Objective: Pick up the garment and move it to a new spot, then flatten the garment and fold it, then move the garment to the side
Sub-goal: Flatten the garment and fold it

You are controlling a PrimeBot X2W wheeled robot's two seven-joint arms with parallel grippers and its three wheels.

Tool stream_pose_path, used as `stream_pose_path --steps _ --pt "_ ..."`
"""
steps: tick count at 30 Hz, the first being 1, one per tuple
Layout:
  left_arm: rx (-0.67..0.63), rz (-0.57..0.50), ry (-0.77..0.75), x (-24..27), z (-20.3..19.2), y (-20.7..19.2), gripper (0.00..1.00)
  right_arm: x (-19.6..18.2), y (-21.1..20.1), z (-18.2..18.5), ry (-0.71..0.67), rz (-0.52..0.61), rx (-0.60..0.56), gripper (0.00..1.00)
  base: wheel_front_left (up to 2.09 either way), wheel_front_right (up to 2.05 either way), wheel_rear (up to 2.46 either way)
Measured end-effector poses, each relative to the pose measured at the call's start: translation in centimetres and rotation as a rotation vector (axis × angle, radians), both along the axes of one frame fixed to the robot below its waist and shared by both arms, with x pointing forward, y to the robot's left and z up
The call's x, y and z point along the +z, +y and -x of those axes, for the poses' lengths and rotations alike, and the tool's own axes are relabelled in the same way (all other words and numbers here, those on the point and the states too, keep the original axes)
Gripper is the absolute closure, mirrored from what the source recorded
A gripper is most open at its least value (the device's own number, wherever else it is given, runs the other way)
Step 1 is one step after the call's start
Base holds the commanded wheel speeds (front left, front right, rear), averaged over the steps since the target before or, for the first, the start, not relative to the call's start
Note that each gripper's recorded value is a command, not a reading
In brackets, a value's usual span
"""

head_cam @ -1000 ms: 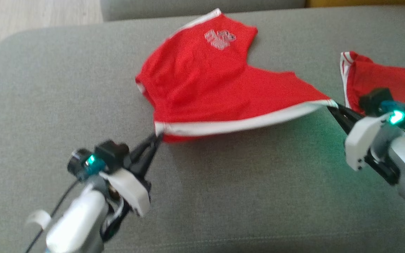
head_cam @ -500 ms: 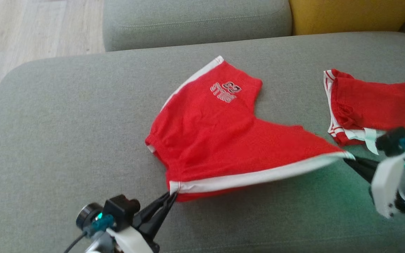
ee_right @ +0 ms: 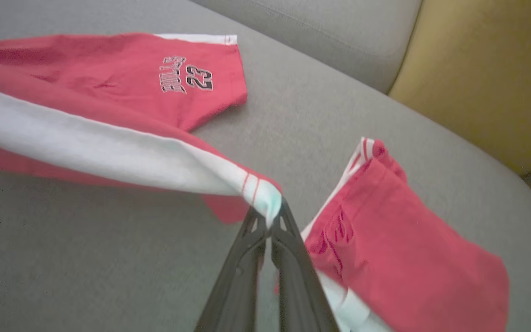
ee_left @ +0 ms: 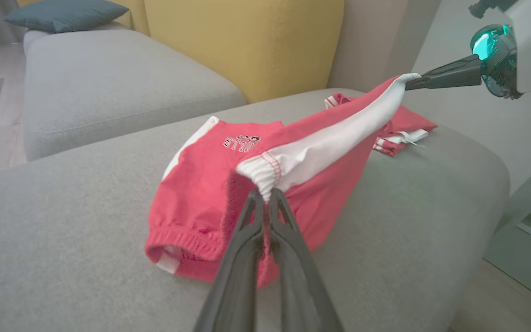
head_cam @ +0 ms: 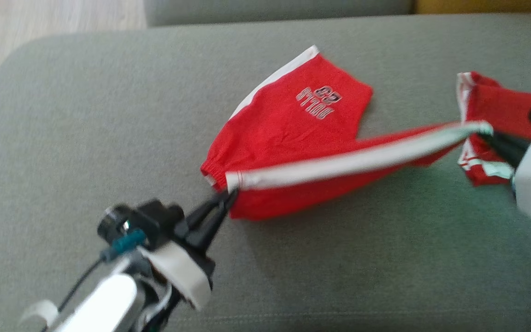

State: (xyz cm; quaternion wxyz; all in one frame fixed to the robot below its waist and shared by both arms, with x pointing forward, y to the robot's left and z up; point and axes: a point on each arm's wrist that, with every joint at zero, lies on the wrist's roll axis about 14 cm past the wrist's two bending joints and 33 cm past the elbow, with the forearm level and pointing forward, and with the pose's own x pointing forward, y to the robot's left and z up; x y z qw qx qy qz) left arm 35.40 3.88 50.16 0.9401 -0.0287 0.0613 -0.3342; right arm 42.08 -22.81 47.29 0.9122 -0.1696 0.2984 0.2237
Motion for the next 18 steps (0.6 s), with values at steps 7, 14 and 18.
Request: stream_pose_path --steps 7,14,18 --pt "0.085 -0.001 -0.006 -0.6 -3.5 1.7 1.00 1.5 3.8 -6.2 -0.061 0.003 0.071 1.00 0.00 0.00 0.00" --pt "0.145 -0.009 0.016 -2.0 -6.2 3.1 1.00 1.5 7.0 -11.4 -0.087 0.052 0.140 1.00 0.00 0.00 0.00" --pt "0.179 -0.010 0.032 -3.0 -7.5 3.8 1.00 1.4 8.8 -14.3 -0.104 0.067 0.171 1.00 0.00 0.00 0.00"
